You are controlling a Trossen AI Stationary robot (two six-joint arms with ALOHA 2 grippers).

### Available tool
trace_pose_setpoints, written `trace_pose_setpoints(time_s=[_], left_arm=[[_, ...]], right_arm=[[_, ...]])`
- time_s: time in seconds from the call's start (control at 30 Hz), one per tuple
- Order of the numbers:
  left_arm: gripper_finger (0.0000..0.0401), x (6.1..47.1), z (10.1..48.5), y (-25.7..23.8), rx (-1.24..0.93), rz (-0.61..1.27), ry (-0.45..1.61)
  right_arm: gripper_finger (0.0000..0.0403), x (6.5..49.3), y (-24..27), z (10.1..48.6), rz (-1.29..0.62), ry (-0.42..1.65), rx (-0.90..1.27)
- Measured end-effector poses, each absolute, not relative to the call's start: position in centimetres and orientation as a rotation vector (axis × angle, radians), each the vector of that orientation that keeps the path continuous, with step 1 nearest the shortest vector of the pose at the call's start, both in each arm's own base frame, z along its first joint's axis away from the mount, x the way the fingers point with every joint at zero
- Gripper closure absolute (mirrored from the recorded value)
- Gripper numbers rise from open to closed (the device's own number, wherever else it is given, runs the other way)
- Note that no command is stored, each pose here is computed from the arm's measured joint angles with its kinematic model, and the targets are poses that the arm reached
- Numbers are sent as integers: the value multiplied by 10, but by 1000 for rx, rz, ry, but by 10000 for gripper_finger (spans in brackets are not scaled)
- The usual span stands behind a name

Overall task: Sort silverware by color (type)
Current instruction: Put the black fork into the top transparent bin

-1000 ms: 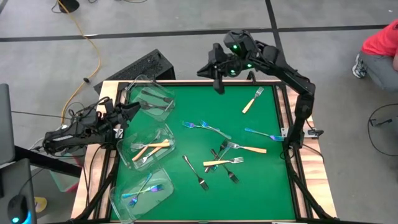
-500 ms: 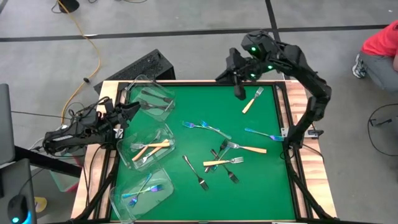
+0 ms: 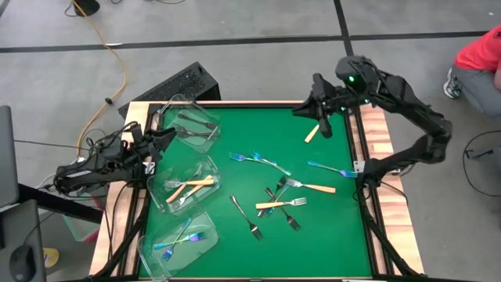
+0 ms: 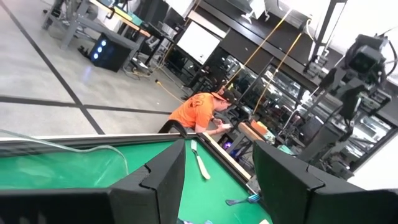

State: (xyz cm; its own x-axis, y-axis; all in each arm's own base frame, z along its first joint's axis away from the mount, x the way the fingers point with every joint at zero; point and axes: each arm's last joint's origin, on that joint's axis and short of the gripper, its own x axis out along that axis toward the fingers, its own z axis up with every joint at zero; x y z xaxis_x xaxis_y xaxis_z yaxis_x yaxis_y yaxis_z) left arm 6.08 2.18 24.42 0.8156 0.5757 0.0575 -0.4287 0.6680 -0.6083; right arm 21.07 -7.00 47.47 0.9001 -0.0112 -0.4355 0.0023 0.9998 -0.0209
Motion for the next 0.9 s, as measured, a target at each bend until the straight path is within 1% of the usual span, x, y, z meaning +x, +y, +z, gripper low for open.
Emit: trace_pose_setpoints(time_s=[0.2, 0.4, 0.63, 0.9], left_arm=[[229, 61, 244, 22, -616, 580, -256], [229, 61, 244, 22, -616, 581, -254], [229, 61, 244, 22, -615, 582, -253], [229, 61, 244, 22, -615, 583, -253]], right_arm=[[346, 199, -58, 437, -5, 355, 72], [346, 193, -48, 406, 13, 213, 158], [346, 190, -40, 381, 50, 117, 197], [346, 197, -35, 356, 88, 11, 218]])
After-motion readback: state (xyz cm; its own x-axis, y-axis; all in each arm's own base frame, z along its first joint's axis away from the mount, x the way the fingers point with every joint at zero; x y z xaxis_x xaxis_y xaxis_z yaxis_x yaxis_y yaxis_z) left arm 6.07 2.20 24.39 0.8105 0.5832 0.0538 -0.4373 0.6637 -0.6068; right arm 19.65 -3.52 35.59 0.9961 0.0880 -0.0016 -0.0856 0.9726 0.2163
